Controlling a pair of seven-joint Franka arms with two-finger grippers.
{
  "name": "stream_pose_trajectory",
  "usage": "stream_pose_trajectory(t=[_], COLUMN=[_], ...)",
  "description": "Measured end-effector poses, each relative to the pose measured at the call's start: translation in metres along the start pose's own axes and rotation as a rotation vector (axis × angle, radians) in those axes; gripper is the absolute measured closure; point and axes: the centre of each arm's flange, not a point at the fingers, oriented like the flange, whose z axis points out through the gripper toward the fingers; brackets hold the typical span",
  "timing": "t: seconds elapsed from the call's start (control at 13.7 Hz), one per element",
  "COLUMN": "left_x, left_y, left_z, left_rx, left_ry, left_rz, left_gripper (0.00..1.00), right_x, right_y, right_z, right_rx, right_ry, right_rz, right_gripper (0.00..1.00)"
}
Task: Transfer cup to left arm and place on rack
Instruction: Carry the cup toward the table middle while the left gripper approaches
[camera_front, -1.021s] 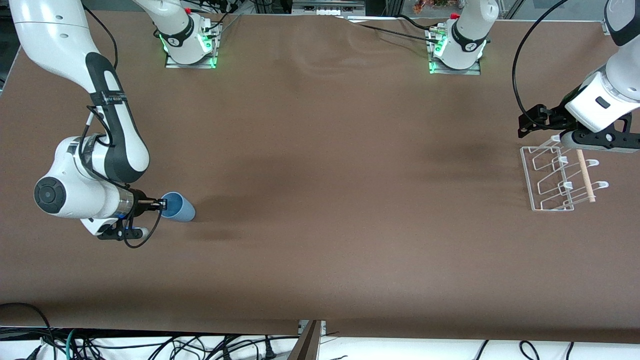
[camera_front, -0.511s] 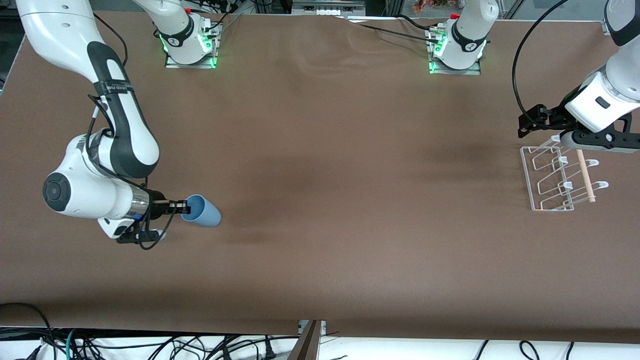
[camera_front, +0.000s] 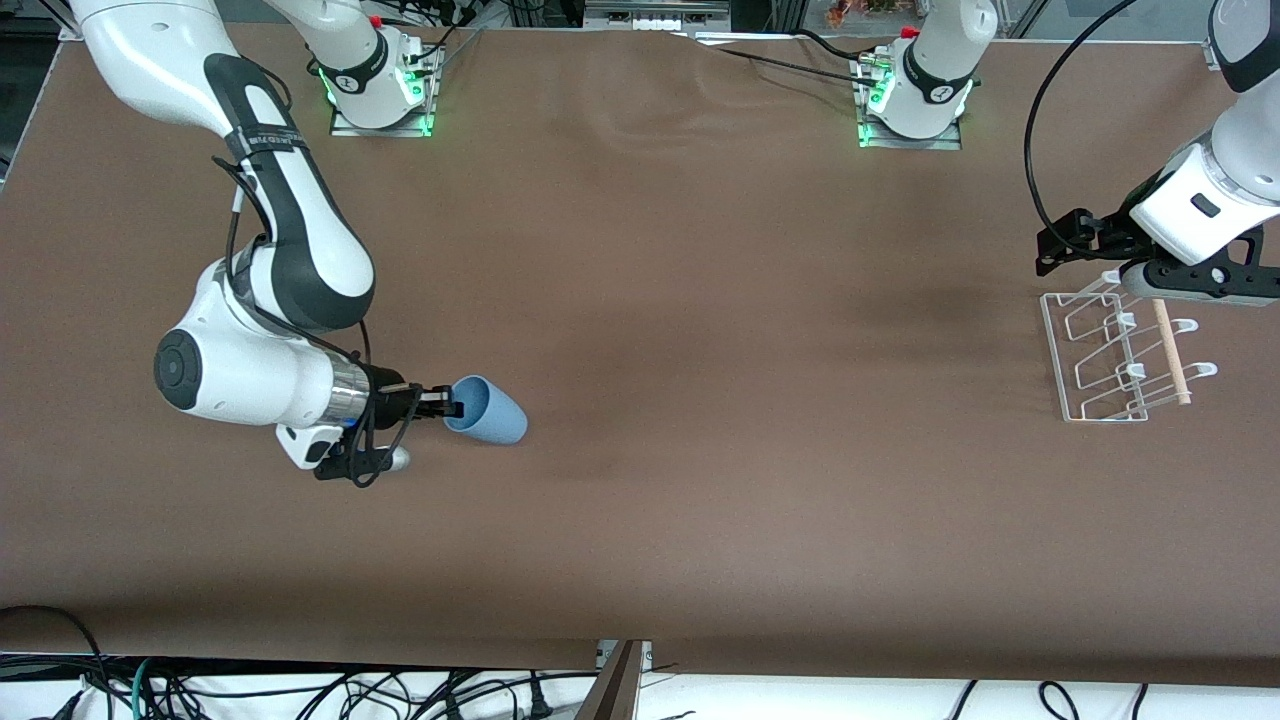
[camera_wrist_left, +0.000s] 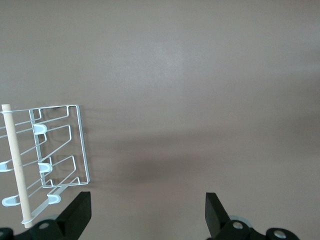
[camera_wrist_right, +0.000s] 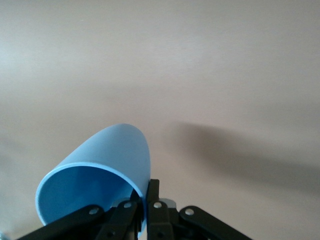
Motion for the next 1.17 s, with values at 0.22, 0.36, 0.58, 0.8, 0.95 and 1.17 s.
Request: stream_pose_trajectory(t=[0.22, 0.36, 0.58, 0.8, 0.95, 1.17], left_x=[0.003, 0.009, 0.016, 0.032, 0.043, 0.058], left_y=[0.005, 0.012, 0.028, 0.042, 0.045, 0.050], left_z=[0.008, 0.020, 0.033, 0.043, 0.057, 0.078], left_rx=[-0.029, -0.071, -0.108, -0.208, -0.265, -0.385], left_ry=[-0.019, -0.040, -0.058, -0.054, -0.052, -0.006], left_rz=[0.001, 0.011, 0.109, 0.230, 0.332, 0.481], left_gripper=[0.00, 0.00, 0.00, 0.00, 0.00, 0.00], right_x=[0.001, 0.000, -0.005, -0.013, -0.020, -0.034], right_y=[-0.033, -0.064, -0.114, -0.163, -0.196, -0.233], right_z=[0.010, 0.017, 0.028, 0.043, 0.050, 0.057], right_rx=[0.119, 0.205, 0.251, 0.352, 0.402, 0.429], right_ry=[0.015, 0.025, 0.053, 0.061, 0.071, 0.058], right_rz=[0.065, 0.138, 0.246, 0.355, 0.404, 0.459], right_gripper=[0.95, 0.95, 0.95, 0.95, 0.95, 0.95])
